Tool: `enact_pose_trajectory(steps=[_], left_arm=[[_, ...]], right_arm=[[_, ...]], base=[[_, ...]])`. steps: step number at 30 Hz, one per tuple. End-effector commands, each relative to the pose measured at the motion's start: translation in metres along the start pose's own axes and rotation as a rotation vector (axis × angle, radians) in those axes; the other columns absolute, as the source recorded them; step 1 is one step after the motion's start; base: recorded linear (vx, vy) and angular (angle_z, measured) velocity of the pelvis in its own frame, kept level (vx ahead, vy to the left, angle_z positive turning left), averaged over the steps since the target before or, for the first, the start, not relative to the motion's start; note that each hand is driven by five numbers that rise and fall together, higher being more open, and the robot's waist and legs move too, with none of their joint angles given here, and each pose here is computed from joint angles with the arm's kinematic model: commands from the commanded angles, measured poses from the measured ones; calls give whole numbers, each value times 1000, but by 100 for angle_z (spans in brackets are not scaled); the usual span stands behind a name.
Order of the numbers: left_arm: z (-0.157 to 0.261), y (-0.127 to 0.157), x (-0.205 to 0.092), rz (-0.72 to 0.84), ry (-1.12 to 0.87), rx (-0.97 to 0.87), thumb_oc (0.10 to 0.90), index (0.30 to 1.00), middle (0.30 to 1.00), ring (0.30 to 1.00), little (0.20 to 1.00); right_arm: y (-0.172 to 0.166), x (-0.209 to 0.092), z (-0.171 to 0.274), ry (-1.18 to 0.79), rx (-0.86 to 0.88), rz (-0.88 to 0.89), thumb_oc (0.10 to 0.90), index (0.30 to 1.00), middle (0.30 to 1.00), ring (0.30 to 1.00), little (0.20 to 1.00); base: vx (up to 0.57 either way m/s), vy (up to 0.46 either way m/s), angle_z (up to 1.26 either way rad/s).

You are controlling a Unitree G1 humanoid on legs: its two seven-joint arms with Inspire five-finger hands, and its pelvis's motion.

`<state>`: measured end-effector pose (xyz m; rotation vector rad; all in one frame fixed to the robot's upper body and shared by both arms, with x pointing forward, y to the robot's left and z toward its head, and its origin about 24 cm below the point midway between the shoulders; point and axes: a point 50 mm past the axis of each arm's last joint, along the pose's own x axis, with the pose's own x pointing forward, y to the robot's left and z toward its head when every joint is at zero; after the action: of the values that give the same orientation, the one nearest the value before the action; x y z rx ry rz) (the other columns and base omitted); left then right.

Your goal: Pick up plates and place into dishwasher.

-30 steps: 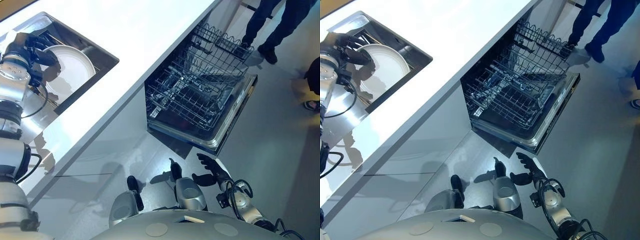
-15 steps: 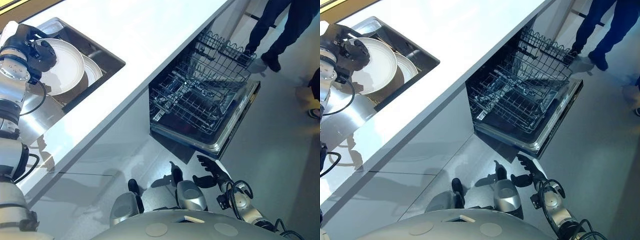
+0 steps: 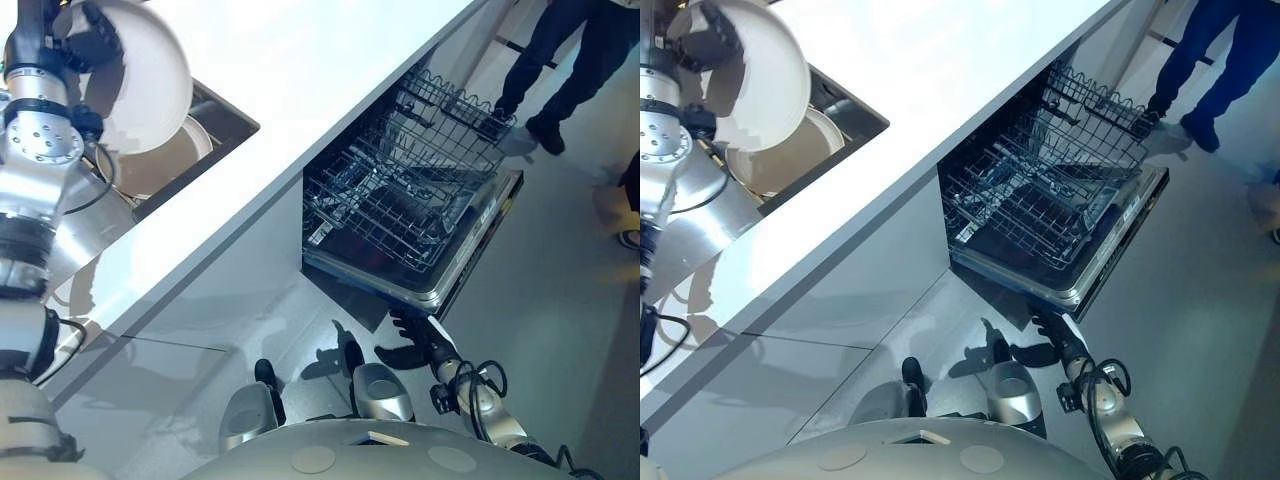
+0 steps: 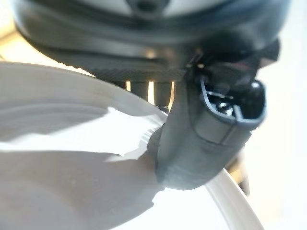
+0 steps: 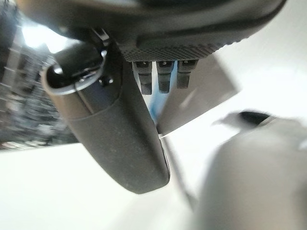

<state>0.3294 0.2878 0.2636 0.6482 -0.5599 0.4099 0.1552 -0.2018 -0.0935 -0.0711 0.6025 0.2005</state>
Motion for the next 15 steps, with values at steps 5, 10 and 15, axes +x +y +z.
enact_pose_trajectory(steps=[5,10,15], left_arm=[[68,24,-2,264,-432,-3,100,300,300,300,200],[77,6,-15,258,-523,30,100,300,300,300,200],[66,-10,-28,250,-510,31,100,300,300,300,200]], right_arm=[[33,-3,28,-107,518,474,800,900,900,900,900],[43,-6,63,-228,688,661,800,900,900,900,900],[14,-13,144,-517,652,540,800,900,900,900,900]], base=[[-161,-106,2],[-119,-124,14],[-155,-132,8]])
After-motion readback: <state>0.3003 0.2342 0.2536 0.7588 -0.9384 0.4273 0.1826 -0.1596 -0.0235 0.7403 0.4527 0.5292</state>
